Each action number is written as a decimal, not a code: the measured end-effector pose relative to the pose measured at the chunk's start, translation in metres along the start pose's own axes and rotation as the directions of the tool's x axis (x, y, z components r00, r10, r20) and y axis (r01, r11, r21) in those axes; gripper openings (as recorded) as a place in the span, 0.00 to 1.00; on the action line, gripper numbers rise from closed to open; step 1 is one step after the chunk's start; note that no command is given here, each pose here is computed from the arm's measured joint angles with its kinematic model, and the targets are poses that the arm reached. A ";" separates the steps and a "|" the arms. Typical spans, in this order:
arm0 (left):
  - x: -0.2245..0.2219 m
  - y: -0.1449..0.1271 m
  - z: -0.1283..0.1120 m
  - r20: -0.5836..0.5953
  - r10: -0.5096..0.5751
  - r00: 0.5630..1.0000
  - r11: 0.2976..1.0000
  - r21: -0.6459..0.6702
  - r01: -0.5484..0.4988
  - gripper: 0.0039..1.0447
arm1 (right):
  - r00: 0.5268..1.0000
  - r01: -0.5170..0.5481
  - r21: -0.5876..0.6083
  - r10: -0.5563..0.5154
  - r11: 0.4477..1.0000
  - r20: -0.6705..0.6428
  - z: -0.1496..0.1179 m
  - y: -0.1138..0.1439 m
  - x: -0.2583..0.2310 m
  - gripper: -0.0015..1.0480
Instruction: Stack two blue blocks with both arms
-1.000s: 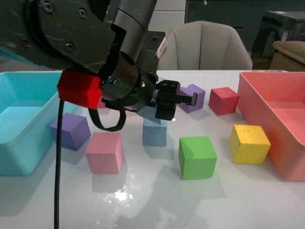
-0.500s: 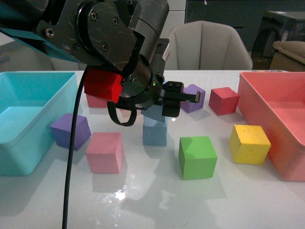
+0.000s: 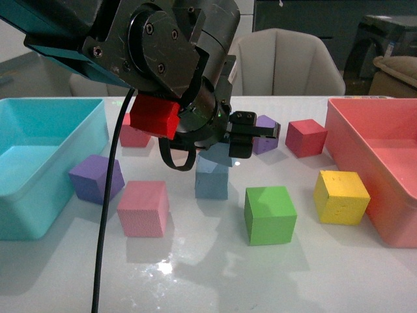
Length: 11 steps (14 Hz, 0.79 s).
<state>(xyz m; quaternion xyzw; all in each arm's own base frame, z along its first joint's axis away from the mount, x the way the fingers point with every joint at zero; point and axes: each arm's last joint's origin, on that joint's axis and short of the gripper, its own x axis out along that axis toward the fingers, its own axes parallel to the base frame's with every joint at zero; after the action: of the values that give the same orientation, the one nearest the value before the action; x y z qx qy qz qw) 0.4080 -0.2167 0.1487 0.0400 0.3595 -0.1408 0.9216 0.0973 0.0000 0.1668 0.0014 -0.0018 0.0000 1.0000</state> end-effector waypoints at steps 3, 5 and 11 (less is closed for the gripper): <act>0.016 0.007 -0.005 -0.026 0.027 0.999 1.000 -0.012 -0.027 0.44 | 1.000 0.000 0.000 0.000 1.000 0.000 0.000 0.000 0.000 0.94; 0.022 0.009 -0.008 -0.034 0.033 0.999 0.999 -0.029 -0.034 0.44 | 1.000 0.000 0.000 0.000 1.000 0.000 0.000 0.000 0.000 0.94; 0.028 0.010 -0.006 -0.030 0.049 0.998 0.997 -0.063 -0.051 0.44 | 1.000 0.000 0.000 0.000 1.000 0.000 0.000 0.000 0.000 0.94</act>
<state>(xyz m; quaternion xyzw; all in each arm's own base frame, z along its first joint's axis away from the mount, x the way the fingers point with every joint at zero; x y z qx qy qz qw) 0.4265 -0.2122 0.1253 0.0218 0.3756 -0.1056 0.9205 0.0973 0.0000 0.1668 0.0014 -0.0018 0.0002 1.0000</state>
